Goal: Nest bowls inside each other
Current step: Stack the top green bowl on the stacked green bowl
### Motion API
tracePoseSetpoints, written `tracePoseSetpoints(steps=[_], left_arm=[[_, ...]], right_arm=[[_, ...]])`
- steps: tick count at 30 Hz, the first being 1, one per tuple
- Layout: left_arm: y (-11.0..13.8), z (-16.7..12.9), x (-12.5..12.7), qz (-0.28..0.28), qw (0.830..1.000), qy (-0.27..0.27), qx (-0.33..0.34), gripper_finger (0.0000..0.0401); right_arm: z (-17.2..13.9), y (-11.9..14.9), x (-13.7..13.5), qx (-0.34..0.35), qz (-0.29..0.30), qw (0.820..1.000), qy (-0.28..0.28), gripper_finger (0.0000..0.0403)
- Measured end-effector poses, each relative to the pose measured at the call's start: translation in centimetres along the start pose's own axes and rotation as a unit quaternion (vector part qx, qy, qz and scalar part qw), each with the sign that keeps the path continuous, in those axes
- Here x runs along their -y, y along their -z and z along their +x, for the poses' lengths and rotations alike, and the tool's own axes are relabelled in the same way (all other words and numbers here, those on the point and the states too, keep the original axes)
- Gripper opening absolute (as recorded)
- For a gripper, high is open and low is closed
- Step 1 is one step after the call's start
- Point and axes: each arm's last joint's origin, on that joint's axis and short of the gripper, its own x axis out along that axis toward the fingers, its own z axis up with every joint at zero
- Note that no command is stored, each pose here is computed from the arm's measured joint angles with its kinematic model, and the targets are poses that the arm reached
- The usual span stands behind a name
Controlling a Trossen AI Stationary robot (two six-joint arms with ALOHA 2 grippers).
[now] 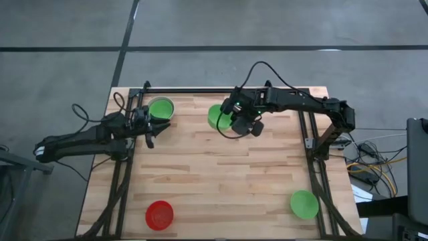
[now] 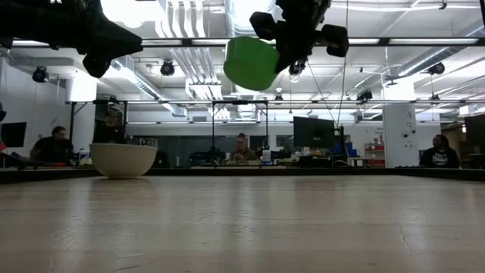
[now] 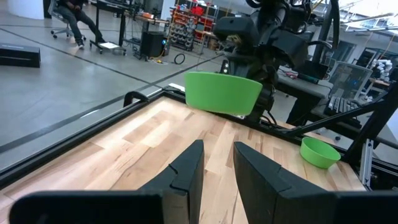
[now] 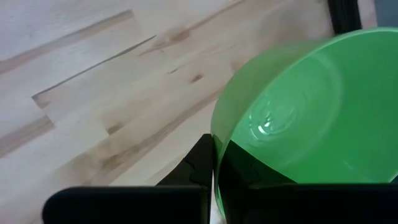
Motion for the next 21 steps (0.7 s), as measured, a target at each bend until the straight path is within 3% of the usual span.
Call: tracePoseSetpoints(steps=[21], left_arm=[[0.0,0.0,0.0,0.0,1.0,0.0,0.0,0.0092]], right_arm=[[-0.1,-0.47,0.33,0.04,0.015,0.999,0.009,0.0008]])
